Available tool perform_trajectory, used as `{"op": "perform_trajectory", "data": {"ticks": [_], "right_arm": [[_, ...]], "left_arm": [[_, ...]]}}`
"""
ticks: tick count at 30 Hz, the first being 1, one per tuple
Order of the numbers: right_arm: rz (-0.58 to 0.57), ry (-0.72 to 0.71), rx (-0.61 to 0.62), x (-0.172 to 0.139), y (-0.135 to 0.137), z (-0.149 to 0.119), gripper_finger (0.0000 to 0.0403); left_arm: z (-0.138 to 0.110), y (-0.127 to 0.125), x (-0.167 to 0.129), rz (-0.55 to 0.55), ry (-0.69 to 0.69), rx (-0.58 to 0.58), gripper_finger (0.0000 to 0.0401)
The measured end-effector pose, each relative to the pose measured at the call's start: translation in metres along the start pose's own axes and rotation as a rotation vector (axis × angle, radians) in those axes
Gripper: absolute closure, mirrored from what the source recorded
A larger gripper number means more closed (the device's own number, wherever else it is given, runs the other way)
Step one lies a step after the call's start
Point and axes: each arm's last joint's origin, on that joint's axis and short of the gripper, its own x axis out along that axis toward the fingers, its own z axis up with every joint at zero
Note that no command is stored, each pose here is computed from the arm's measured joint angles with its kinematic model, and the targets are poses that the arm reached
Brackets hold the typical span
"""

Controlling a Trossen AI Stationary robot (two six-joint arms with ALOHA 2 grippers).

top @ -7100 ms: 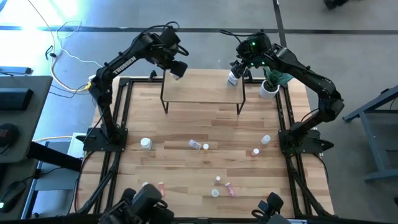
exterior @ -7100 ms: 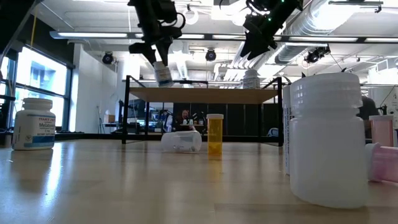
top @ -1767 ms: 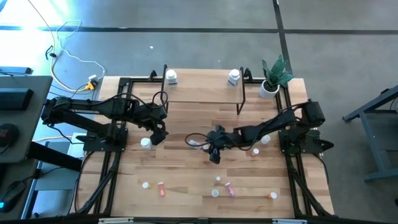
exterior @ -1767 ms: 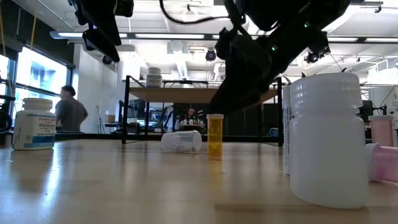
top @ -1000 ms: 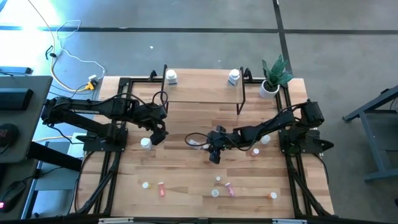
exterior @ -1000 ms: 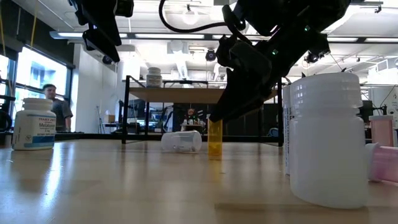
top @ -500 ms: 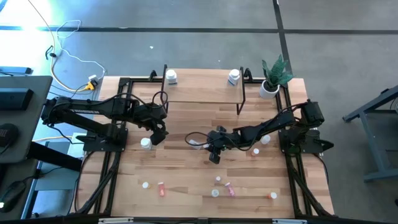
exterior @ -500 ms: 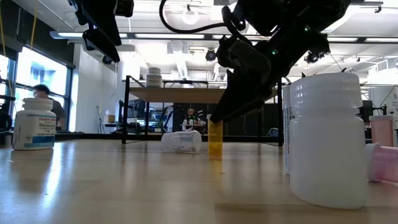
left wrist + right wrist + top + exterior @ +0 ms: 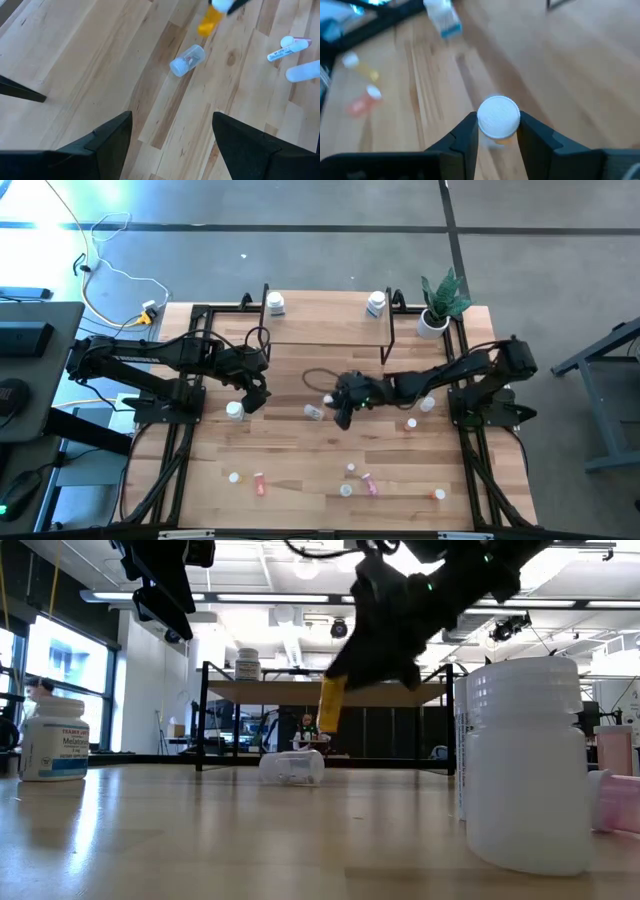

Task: Pick and place medicine bottles onto shelf by color
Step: Put the top orange pill bottle on the shelf

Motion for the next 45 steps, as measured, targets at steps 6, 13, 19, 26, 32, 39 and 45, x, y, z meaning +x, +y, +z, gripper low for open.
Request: {"op": "perform_trajectory", "data": {"ticks": [6,13,19,26,32,39,45], "right_arm": [[-0.028,-0.087,-0.034,-0.024,-0.007,0.048,0.0297],[-0.117,-0.096,-0.120,-0.047,-0.029,0.102,0.0297],[-0.178,-0.132,-0.140,-0.069,-0.060,0.147,0.0297],[-0.284,-0.169,-0.120,-0.096,-0.107,0.180,0.0297],[-0.368,-0.169,-0.055,-0.111,-0.147,0.187,0.0297],[-0.388,-0.106,0.031,-0.103,-0.176,0.182,0.0297],[-0.357,-0.048,0.042,-0.083,-0.178,0.175,0.0297]], "left_arm": [[0.000,0.000,0.000,0.013,-0.008,-0.009,0.0135],[0.001,0.001,0.000,0.026,-0.018,-0.035,0.0135],[0.001,0.001,0.000,0.026,-0.018,-0.039,0.0135],[0.001,0.001,0.000,0.026,-0.019,-0.039,0.0135],[0.002,0.003,0.000,0.057,-0.037,-0.063,0.0135],[0.010,0.012,0.000,0.072,-0.080,-0.118,0.0135],[0.015,0.018,0.000,0.079,-0.115,-0.149,0.0135]]}}
